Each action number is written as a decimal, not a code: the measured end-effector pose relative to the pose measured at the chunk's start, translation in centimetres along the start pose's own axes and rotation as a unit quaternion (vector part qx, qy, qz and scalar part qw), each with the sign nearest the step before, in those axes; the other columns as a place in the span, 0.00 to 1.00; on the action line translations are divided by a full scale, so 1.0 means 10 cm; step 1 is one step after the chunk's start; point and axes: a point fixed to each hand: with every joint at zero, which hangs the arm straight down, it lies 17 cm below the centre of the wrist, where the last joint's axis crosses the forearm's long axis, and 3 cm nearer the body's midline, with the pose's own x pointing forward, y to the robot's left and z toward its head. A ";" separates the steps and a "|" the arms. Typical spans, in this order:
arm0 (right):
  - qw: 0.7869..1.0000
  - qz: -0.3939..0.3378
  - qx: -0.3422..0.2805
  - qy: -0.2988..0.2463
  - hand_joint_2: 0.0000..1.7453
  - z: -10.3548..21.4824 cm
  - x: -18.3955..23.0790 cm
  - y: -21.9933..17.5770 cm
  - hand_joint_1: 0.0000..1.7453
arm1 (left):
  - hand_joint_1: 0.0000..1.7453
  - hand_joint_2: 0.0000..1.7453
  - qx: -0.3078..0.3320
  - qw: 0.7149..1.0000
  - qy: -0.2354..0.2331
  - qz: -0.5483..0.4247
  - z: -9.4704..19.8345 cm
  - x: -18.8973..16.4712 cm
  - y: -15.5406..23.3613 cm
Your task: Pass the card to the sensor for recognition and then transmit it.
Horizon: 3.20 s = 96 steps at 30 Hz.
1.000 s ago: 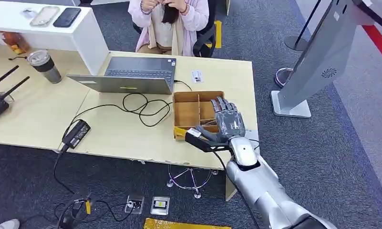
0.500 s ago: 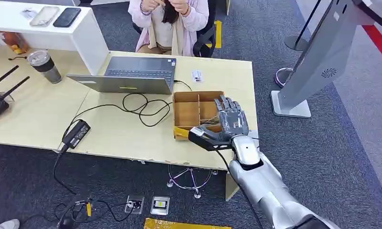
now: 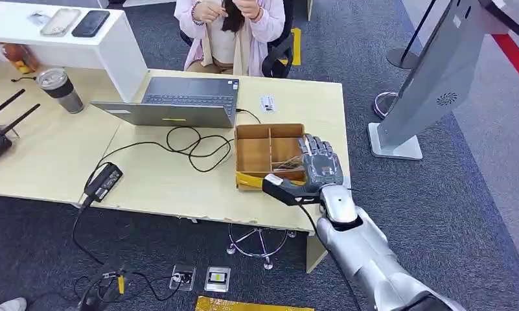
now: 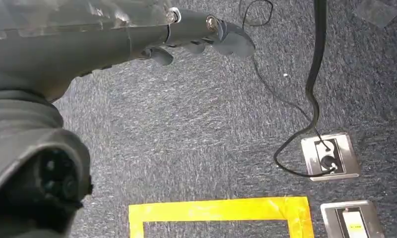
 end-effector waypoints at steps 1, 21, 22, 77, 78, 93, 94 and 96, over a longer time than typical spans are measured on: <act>1.000 0.001 0.001 0.002 1.00 0.00 -0.03 0.00 0.00 | 0.00 0.00 -0.001 1.000 0.001 0.000 0.00 0.00 0.00; 0.999 -0.005 0.001 -0.050 1.00 -0.15 0.44 -0.31 0.00 | 0.00 0.00 0.000 1.000 -0.004 0.009 -0.02 0.13 0.00; 0.998 -0.007 0.003 -0.055 1.00 -0.14 0.50 -0.31 0.00 | 0.00 0.00 0.000 1.000 -0.004 0.010 -0.02 0.13 0.01; 0.999 -0.016 0.034 -0.030 1.00 -0.09 0.47 -0.12 0.00 | 0.00 0.00 0.002 1.000 -0.006 0.013 -0.02 0.16 0.06; 0.999 -0.016 0.035 -0.029 1.00 -0.09 0.46 -0.12 0.00 | 0.00 0.00 0.002 1.000 -0.006 0.014 -0.03 0.16 0.06; 0.999 -0.008 0.037 -0.017 1.00 -0.09 0.27 -0.07 0.30 | 0.00 0.00 -0.005 1.000 -0.007 0.005 -0.02 0.18 0.05; 0.999 -0.007 0.037 -0.016 1.00 -0.09 0.26 -0.07 0.56 | 0.00 0.00 -0.005 1.000 -0.007 0.004 -0.03 0.18 0.04; 0.999 -0.007 0.037 -0.015 1.00 -0.09 0.25 -0.07 0.83 | 0.00 0.00 -0.005 1.000 -0.007 0.003 -0.02 0.19 0.04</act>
